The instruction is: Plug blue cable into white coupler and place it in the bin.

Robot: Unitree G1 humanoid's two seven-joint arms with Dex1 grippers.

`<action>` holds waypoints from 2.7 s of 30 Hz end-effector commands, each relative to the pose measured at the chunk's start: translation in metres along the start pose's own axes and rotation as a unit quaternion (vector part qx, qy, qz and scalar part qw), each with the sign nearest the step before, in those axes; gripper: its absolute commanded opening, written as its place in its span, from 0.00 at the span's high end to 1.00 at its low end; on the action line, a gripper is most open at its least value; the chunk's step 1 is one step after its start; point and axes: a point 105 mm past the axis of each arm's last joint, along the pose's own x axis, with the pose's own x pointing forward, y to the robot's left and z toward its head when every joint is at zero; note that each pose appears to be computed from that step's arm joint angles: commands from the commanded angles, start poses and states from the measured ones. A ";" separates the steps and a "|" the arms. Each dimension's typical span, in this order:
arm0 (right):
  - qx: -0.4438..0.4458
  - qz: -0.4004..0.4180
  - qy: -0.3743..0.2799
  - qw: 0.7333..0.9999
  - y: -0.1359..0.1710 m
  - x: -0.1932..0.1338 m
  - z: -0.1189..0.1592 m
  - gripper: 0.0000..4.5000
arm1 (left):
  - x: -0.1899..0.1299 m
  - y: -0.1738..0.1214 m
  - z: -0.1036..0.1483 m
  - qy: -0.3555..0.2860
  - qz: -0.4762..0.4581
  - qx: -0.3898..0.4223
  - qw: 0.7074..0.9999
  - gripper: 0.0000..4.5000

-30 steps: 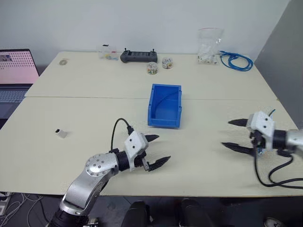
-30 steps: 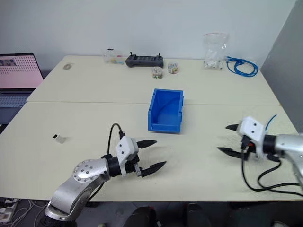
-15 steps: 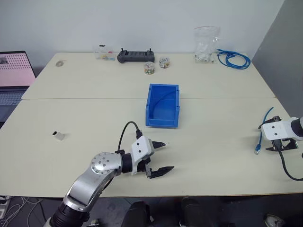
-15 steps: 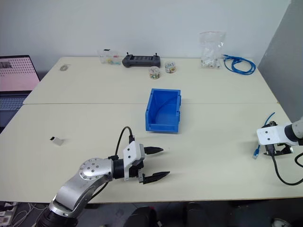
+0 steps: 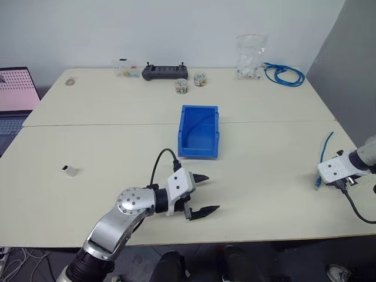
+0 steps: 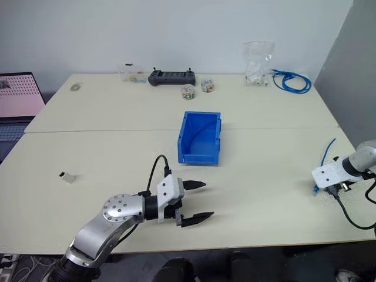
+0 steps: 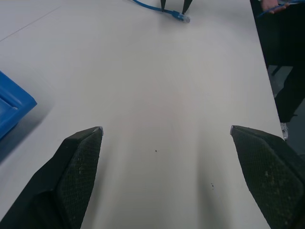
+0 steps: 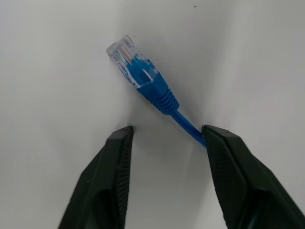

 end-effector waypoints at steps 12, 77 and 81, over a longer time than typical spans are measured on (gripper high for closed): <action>-0.047 -0.010 -0.165 0.985 -0.032 -0.006 0.078 0.99 | -0.017 0.010 -0.003 0.028 0.019 0.028 0.999 0.00; 0.241 -0.023 -0.515 0.822 -0.021 -0.029 0.271 0.22 | -0.080 0.060 -0.064 0.138 -0.016 0.102 0.985 0.17; 0.245 -0.027 -0.524 0.815 -0.023 -0.034 0.272 0.22 | -0.075 0.060 -0.064 0.148 -0.031 0.100 0.983 0.38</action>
